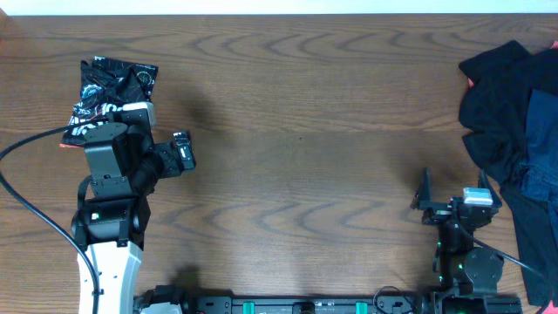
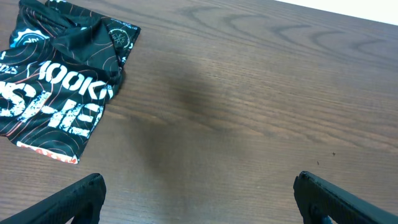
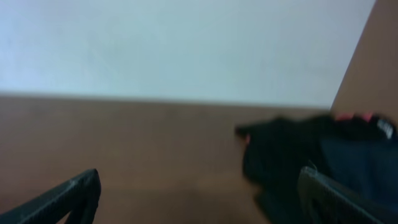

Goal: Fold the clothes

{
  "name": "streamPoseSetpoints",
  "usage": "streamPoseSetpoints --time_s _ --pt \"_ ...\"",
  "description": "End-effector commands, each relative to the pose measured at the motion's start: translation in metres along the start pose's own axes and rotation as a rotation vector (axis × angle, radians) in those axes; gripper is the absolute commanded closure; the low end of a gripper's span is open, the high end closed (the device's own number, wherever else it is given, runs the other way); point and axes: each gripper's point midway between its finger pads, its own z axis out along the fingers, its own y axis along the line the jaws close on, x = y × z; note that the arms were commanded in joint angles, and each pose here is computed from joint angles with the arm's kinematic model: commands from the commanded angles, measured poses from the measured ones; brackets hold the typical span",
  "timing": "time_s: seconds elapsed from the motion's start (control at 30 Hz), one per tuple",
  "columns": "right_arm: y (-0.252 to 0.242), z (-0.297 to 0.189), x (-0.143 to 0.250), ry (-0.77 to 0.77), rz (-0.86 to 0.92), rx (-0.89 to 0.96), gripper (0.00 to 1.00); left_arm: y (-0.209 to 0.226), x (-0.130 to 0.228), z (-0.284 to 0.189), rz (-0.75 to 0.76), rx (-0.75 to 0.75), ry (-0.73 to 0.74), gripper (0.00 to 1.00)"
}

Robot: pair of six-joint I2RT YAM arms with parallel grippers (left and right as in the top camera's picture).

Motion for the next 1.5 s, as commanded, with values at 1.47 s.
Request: streamPoseSetpoints --time_s 1.47 --pt "0.006 0.0 0.013 0.048 -0.044 -0.026 0.01 -0.021 -0.012 -0.05 0.068 0.029 -0.143 0.02"
